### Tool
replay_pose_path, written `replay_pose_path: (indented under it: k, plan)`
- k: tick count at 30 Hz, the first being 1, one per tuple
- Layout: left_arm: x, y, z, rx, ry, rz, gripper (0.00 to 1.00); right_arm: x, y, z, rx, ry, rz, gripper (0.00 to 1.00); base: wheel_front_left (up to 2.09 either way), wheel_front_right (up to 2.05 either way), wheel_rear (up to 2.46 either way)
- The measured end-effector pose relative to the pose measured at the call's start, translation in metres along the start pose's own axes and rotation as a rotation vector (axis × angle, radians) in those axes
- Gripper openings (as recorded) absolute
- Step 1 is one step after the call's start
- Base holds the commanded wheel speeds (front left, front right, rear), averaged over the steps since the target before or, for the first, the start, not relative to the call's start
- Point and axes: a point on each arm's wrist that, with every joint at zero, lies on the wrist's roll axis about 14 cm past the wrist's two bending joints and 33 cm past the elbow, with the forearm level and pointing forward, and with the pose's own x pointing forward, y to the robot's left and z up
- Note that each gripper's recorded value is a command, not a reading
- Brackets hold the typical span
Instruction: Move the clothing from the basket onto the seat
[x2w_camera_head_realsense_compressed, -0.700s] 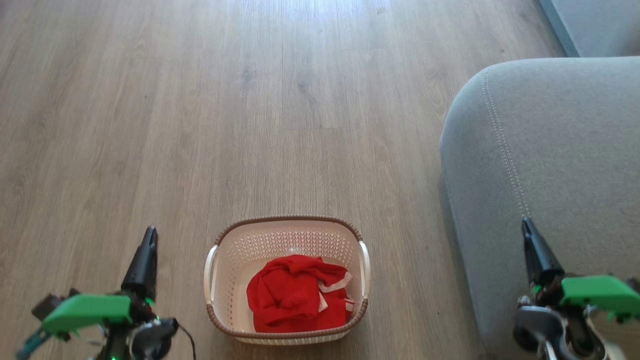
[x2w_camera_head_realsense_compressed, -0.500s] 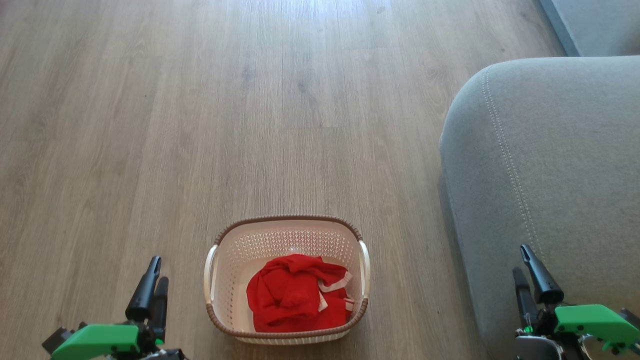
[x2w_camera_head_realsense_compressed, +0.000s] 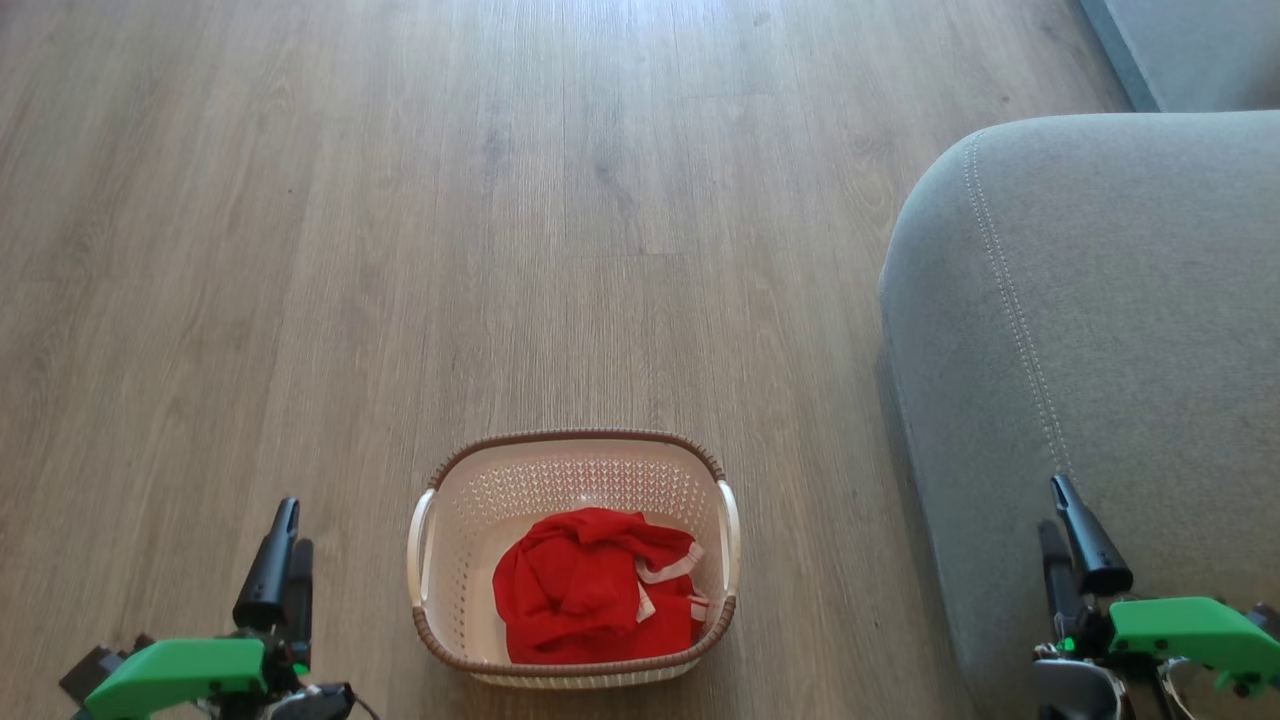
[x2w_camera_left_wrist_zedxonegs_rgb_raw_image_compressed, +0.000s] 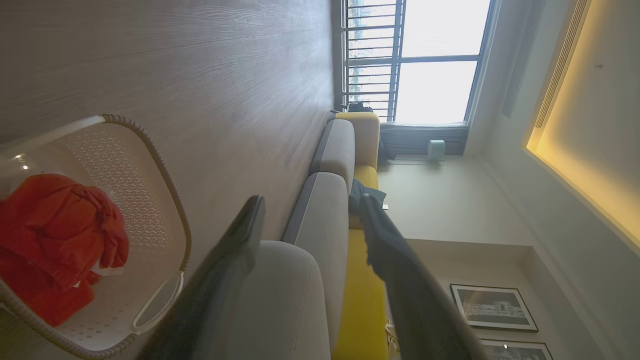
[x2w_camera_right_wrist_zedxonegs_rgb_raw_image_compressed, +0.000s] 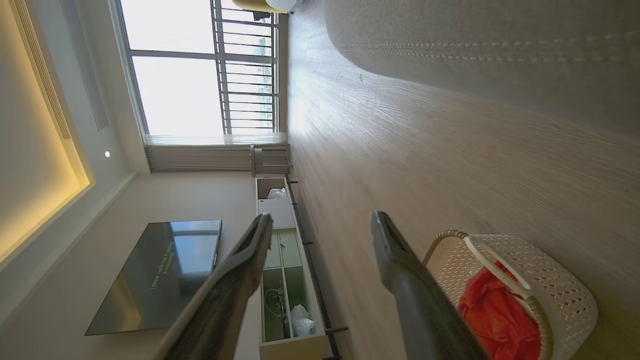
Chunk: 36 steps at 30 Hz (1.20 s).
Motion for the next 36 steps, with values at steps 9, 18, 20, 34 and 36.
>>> replay_pose_path:
  k: [9,18,20,34,36]
  plan:
    - [0.003,-0.014,0.012,0.066,-0.048,-0.038,1.0,0.005,0.016,0.009,-0.082,-0.037,0.042,1.0,0.0,0.0,0.0]
    - [0.007,-0.035,0.017,0.175,-0.079,-0.095,1.0,0.013,0.049,0.011,-0.25,-0.061,0.131,1.0,0.0,0.0,0.0]
    - [0.007,-0.039,0.02,0.199,-0.09,-0.107,1.0,0.015,0.056,0.009,-0.295,-0.062,0.152,1.0,0.0,0.0,0.0]
    - [0.005,-0.082,0.033,0.385,-0.176,-0.207,1.0,0.016,0.085,-0.007,-0.591,-0.063,0.243,1.0,0.0,0.0,0.0]
    - [0.005,-0.089,0.033,0.416,-0.188,-0.22,1.0,0.016,0.09,-0.009,-0.645,-0.066,0.261,1.0,0.0,0.0,0.0]
